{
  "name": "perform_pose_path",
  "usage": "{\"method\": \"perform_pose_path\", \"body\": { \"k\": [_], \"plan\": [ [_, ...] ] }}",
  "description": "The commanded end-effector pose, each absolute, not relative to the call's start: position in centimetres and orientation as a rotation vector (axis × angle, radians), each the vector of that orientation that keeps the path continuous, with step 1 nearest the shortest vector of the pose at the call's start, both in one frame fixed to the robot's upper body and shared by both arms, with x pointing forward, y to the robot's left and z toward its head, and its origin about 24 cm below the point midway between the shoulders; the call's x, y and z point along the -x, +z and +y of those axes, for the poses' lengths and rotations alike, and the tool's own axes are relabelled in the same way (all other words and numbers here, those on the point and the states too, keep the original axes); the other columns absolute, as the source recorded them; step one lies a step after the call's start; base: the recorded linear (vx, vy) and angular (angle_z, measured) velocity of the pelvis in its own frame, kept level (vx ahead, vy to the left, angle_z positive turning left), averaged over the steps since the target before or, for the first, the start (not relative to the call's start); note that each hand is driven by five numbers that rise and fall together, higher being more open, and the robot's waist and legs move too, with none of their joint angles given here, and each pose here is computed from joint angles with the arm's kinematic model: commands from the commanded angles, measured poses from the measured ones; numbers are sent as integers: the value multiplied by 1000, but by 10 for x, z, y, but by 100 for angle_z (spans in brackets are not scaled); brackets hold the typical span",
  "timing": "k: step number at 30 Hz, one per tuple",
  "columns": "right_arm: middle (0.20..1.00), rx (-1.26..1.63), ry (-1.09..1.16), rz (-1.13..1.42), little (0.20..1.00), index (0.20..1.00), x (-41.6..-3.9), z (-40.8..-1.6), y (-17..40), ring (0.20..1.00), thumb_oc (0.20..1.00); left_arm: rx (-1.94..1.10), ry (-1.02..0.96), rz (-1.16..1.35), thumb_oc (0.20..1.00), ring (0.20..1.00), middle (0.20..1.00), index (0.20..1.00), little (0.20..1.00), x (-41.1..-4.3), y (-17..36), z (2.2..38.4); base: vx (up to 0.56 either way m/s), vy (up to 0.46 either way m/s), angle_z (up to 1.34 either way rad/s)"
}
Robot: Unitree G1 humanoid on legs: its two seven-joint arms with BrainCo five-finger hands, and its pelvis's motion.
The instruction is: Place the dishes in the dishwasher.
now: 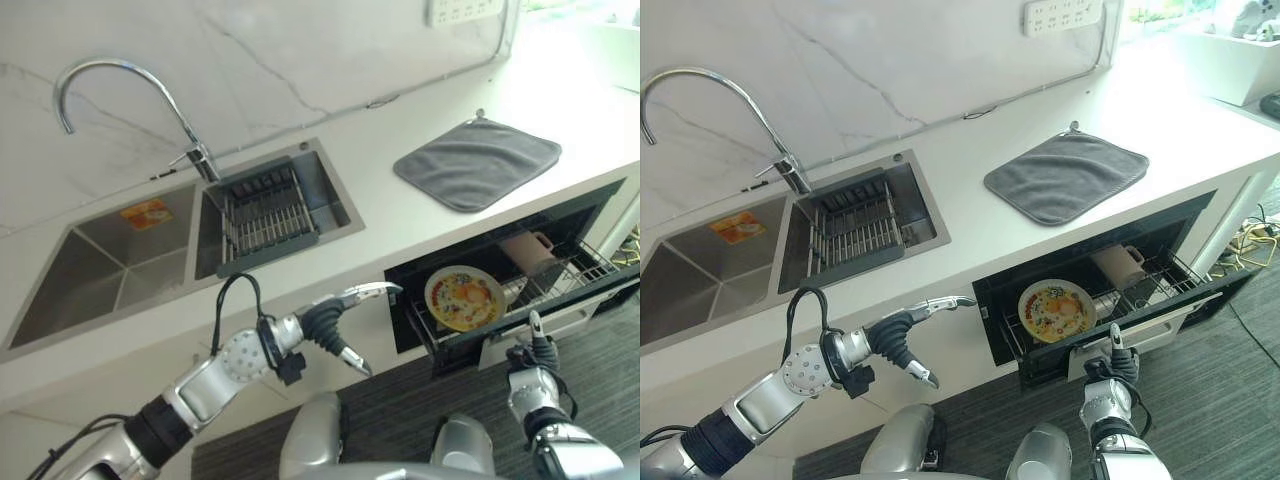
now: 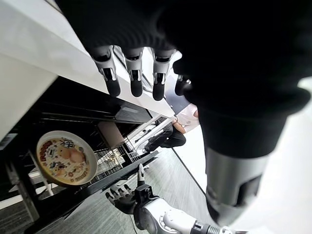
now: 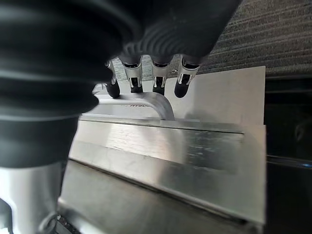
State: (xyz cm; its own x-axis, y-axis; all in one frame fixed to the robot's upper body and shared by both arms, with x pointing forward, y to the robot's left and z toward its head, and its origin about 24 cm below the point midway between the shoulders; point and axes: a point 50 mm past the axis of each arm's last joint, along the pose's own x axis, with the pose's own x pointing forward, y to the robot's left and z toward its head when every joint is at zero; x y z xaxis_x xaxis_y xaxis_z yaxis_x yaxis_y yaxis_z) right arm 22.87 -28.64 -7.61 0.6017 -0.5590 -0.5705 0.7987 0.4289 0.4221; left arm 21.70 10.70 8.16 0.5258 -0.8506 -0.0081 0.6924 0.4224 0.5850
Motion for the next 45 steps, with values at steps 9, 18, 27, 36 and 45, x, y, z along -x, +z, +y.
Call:
{"method": "perform_pose_path", "body": {
  "k": [9, 18, 27, 36, 45],
  "plan": [
    [1000, -657, -478, 198, 1000, 1000, -317, -237, -10, 1000, 1000, -557, -1015, -438, 1000, 1000, 1000, 1000, 1000, -207, 107, 110, 146, 69, 7],
    [1000, -601, -431, 26, 1000, 1000, -354, -259, 51, 1000, 1000, -671, -1014, -522, 1000, 1000, 1000, 1000, 1000, -215, 128, 118, -11, 58, 13],
    [1000, -532, -378, -174, 1000, 1000, -379, -279, 122, 1000, 1000, -742, -983, -615, 1000, 1000, 1000, 1000, 1000, -226, 151, 121, -87, 25, 15],
    [1000, -513, -320, -336, 1000, 1000, -394, -279, 186, 1000, 1000, -804, -1029, -577, 1000, 1000, 1000, 1000, 1000, -235, 149, 123, -96, -18, 2],
    [1000, -466, -278, -470, 1000, 1000, -395, -280, 231, 1000, 1000, -814, -1034, -602, 1000, 1000, 1000, 1000, 1000, -235, 149, 122, -57, -18, 0]
  ]
}}
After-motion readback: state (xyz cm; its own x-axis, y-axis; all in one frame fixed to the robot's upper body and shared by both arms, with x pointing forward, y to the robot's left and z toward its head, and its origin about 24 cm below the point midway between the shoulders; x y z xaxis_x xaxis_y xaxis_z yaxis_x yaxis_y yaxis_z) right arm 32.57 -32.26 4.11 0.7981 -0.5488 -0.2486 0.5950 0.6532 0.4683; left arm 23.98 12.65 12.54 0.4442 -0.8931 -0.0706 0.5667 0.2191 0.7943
